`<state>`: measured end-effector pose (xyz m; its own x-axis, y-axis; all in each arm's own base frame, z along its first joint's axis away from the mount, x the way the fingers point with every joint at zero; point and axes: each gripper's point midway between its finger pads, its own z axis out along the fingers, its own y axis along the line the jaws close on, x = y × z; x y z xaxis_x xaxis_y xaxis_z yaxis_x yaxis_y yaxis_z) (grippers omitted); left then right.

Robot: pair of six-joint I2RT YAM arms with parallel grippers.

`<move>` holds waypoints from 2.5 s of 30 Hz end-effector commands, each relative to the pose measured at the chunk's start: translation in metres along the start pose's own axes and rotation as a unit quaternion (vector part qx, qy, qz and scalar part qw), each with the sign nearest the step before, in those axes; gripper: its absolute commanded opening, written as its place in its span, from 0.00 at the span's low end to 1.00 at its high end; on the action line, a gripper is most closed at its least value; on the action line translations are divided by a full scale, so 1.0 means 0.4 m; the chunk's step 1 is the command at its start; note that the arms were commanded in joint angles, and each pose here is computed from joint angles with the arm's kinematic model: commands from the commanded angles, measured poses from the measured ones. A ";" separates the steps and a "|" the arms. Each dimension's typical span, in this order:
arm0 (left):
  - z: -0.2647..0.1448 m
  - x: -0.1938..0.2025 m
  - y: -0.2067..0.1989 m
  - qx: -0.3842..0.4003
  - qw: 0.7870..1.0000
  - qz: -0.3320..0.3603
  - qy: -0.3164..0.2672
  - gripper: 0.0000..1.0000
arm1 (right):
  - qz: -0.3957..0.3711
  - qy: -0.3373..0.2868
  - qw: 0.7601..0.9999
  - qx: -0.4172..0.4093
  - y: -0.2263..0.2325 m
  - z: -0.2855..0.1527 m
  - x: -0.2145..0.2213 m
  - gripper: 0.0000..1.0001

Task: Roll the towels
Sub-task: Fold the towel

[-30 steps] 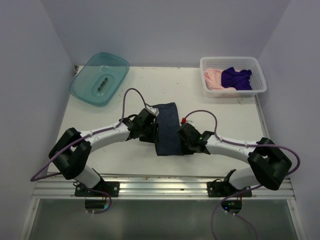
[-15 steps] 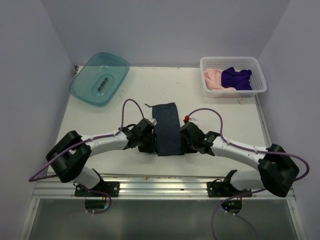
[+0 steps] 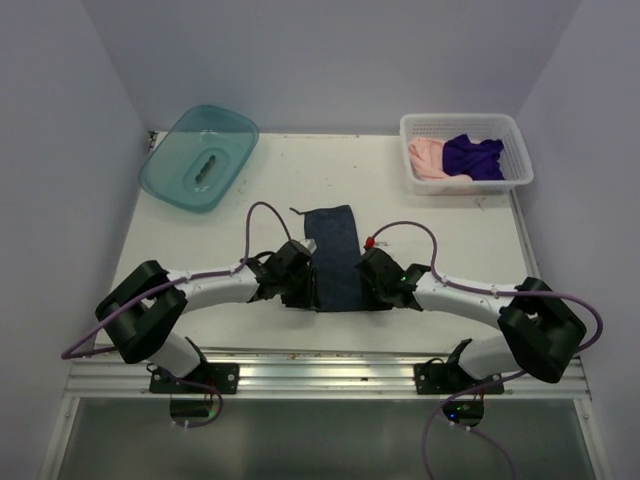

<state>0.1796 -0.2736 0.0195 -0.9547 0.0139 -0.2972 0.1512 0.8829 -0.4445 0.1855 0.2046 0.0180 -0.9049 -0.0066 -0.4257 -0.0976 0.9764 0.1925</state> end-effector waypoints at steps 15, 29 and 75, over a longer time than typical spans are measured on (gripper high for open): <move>-0.009 0.018 0.040 -0.028 0.999 -0.037 -0.014 0.34 | 0.031 0.009 0.999 -0.039 0.033 0.023 0.025 0.02; 0.001 0.041 0.049 -0.029 0.998 -0.058 -0.001 0.37 | 0.054 -0.020 0.998 -0.003 -0.009 -0.005 0.013 0.20; 0.020 0.061 0.086 -0.071 0.994 -0.084 0.013 0.35 | 0.033 -0.015 0.999 -0.028 0.041 -0.015 0.010 0.34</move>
<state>0.1748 -0.2681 0.0159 -0.9606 -0.1391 -0.2406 -0.0094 0.8816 -0.4719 0.1721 0.2176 0.0169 -0.9100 0.0606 -0.4102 -0.0607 0.9592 0.2762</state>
